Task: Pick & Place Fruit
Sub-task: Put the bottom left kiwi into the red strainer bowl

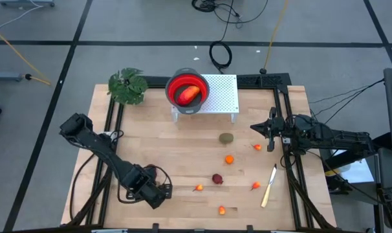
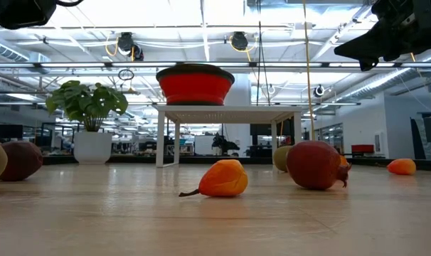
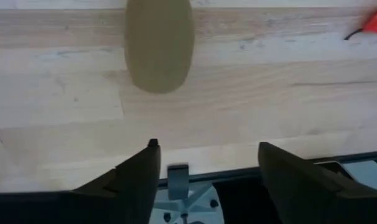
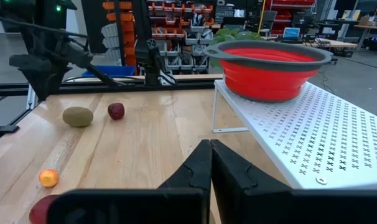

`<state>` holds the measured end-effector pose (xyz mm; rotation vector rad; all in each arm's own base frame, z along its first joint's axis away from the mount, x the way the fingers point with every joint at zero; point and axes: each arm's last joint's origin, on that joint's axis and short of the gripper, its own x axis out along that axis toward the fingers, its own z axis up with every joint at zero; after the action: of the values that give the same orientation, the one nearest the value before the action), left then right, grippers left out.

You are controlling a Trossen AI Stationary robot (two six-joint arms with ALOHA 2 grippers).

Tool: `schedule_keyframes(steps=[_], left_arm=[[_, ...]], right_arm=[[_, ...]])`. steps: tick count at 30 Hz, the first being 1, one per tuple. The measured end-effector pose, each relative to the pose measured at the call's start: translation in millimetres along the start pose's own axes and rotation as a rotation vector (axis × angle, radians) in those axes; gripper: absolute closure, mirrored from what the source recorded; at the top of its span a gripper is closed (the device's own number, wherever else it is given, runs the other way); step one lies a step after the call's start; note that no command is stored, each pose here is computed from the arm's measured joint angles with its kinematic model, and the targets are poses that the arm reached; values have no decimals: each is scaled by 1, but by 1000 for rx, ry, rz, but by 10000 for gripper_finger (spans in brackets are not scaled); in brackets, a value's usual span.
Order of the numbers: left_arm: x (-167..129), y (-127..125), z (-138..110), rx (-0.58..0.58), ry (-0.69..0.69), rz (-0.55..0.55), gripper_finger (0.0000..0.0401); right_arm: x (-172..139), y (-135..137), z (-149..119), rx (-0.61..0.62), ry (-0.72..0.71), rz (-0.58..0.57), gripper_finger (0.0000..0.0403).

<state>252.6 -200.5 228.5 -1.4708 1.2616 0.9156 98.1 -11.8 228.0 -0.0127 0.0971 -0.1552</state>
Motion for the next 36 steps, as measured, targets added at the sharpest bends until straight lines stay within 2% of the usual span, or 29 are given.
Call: schedule_keyframes(steps=[6, 11, 19, 25, 36], left_arm=[[0, 1, 0, 3, -1, 8, 81], [0, 2, -1, 9, -17, -4, 62], [0, 2, -1, 19, -20, -8, 59], [0, 1, -1, 75, -22, -13, 59], [0, 0, 1, 98, -83, -46, 59]], right_arm=[[0, 0, 0, 0, 3, 0, 403], [0, 0, 0, 0, 3, 0, 403], [0, 0, 0, 0, 3, 0, 403], [0, 0, 0, 0, 3, 0, 403], [0, 0, 0, 0, 3, 0, 403]])
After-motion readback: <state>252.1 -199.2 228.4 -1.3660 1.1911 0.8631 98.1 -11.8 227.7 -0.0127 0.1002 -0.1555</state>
